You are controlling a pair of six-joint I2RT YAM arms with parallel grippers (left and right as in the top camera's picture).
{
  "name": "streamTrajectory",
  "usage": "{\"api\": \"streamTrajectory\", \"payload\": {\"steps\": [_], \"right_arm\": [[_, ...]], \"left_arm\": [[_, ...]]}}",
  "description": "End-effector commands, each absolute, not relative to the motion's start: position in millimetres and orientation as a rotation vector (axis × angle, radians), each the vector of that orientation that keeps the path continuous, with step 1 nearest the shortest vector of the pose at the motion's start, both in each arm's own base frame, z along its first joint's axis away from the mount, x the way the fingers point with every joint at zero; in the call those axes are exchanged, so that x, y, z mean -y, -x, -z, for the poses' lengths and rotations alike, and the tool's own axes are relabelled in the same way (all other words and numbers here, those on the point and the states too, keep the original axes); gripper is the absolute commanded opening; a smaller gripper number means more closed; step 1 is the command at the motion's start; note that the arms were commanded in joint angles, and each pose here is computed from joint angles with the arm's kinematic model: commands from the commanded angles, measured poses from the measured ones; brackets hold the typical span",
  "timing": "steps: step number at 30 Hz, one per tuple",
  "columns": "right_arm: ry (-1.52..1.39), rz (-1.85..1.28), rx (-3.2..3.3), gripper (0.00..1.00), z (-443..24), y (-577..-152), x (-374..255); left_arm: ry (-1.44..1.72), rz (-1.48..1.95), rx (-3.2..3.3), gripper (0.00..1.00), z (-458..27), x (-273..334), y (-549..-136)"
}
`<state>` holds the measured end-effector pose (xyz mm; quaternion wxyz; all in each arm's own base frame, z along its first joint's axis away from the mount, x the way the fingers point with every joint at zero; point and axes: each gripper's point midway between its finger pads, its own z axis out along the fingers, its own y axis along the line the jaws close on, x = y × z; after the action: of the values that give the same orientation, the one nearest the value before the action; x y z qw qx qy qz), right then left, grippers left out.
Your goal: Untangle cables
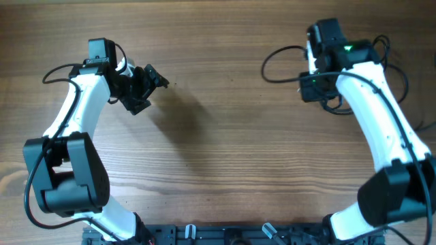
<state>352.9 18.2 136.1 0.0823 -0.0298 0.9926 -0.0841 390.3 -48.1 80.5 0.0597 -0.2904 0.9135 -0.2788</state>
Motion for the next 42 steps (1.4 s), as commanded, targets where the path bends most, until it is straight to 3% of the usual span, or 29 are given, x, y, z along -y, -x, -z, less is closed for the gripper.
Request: {"api": "streamTrajectory", "payload": {"steps": [1, 3, 4, 5, 6, 7, 8, 9, 13, 18, 28, 42], "right_arm": [[-0.041, 0.278, -3.011, 0.04, -109.4, -357.5, 10.3], [-0.084, 0.194, -3.040, 0.06, -97.9, -359.8, 12.3], [-0.097, 0.192, -3.050, 0.21, -94.7, -359.4, 15.1], [-0.108, 0.195, -3.059, 0.44, -91.1, -359.3, 17.7], [-0.110, 0.196, -3.065, 0.50, -87.9, -359.8, 18.5], [-0.113, 0.196, -3.066, 0.66, -86.1, -361.0, 19.0], [-0.113, 0.195, -3.062, 0.95, -84.3, -363.2, 18.9], [-0.114, 0.194, -3.057, 1.00, -83.2, -365.2, 18.8], [-0.122, 0.186, -3.011, 1.00, -84.1, -376.5, 18.4], [-0.115, 0.026, -2.934, 1.00, -86.2, -397.6, 0.8], [-0.110, 0.005, -2.645, 1.00, -110.4, -464.2, 0.2], [-0.108, 0.002, -2.609, 1.00, -114.8, -472.0, 0.2]], "left_arm": [[0.823, 0.844, -2.738, 0.89, -94.7, 48.5, -393.7], [0.822, 0.844, -2.737, 0.89, -94.7, 48.5, -393.8], [0.822, 0.844, -2.737, 0.89, -94.7, 48.5, -393.8], [0.822, 0.844, -2.737, 0.89, -94.7, 48.5, -393.8], [0.822, 0.844, -2.737, 0.89, -94.7, 48.5, -393.8], [0.823, 0.844, -2.738, 0.89, -94.7, 48.5, -393.7], [0.823, 0.844, -2.738, 0.90, -94.7, 48.5, -393.7], [0.823, 0.844, -2.738, 0.90, -94.7, 48.5, -393.7], [0.823, 0.844, -2.738, 1.00, -94.7, 48.5, -393.7], [0.823, 0.844, -2.738, 1.00, -94.6, 48.5, -393.7], [0.822, 0.844, -2.736, 1.00, -94.8, 48.5, -394.0], [0.823, 0.844, -2.737, 1.00, -94.7, 48.5, -393.9]]}}
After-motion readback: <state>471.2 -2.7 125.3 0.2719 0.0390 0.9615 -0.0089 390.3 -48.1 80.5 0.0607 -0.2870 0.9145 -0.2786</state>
